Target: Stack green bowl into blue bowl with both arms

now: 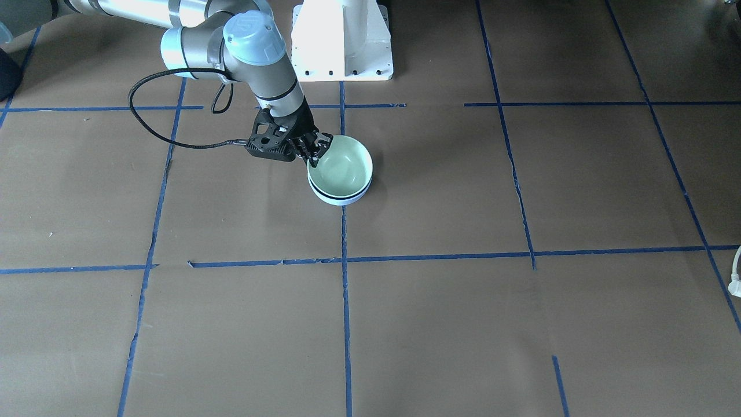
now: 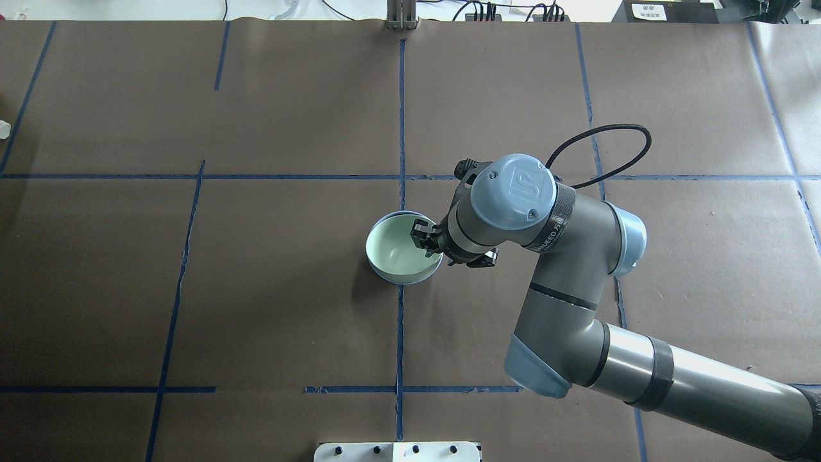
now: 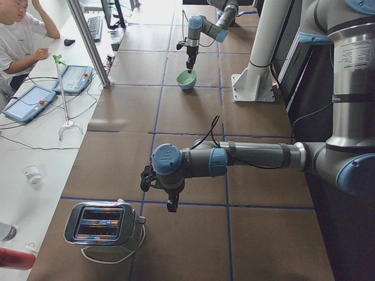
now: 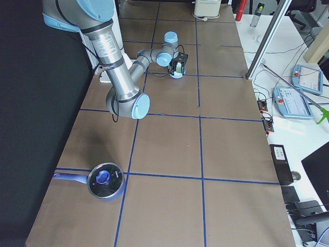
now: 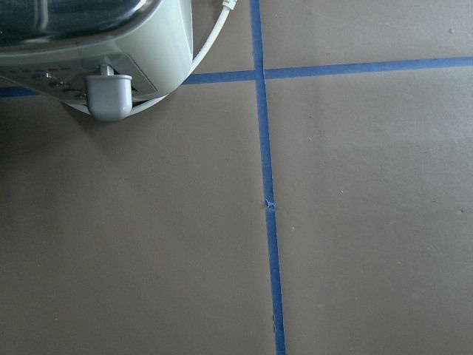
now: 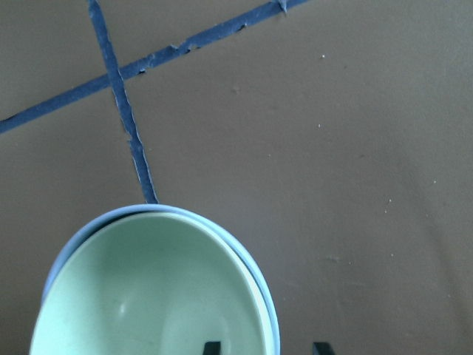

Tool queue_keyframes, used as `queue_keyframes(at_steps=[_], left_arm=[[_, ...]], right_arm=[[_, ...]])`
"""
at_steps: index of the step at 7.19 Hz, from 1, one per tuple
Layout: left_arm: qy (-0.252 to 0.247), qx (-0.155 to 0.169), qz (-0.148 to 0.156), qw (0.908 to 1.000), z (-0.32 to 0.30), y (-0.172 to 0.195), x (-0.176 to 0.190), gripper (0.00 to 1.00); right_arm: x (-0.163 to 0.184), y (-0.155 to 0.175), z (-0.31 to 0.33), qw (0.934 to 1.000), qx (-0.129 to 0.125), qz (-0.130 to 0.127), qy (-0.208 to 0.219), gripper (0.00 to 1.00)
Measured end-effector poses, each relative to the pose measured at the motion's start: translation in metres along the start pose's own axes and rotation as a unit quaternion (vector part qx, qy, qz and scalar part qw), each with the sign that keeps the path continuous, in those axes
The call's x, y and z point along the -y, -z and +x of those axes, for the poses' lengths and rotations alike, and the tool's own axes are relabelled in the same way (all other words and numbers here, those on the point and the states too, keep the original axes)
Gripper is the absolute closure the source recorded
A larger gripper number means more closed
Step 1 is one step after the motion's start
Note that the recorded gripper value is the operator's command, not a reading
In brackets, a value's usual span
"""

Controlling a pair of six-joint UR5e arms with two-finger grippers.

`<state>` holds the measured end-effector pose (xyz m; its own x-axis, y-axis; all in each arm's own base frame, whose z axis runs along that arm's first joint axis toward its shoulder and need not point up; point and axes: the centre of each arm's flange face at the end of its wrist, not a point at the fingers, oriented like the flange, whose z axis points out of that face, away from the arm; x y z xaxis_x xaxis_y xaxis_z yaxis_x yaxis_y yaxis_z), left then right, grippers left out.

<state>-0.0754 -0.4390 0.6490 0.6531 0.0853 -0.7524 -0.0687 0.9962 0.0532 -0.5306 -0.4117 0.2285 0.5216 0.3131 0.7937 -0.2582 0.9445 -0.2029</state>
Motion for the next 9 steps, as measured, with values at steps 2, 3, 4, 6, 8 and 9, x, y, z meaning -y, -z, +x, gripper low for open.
queue_keyframes(at_steps=[2,3,4,6,8,9], left_arm=[[0.002,0.000,0.002,1.0000,0.002,0.002,0.002,0.00],[0.004,0.001,0.003,1.0000,0.003,0.003,0.003,0.00],[0.004,0.003,0.002,1.0000,0.003,0.003,0.003,0.00],[-0.004,0.030,-0.001,0.9995,-0.004,-0.002,0.003,0.00],[-0.011,0.053,-0.004,0.9985,-0.008,-0.006,0.002,0.00],[-0.011,0.056,-0.005,0.9983,-0.009,-0.008,0.000,0.00]], right_arm=[[0.046,0.026,0.009,0.9998,-0.008,-0.013,0.010,0.00],[0.081,0.042,0.022,0.9991,-0.027,-0.017,0.027,0.00],[0.125,0.062,0.045,0.9966,-0.057,-0.021,0.056,0.00],[0.223,0.111,0.130,0.9834,-0.111,-0.038,0.139,0.00],[0.291,0.155,0.261,0.9661,-0.131,-0.061,0.214,0.00],[0.308,0.172,0.332,0.9571,-0.137,-0.072,0.245,0.00]])
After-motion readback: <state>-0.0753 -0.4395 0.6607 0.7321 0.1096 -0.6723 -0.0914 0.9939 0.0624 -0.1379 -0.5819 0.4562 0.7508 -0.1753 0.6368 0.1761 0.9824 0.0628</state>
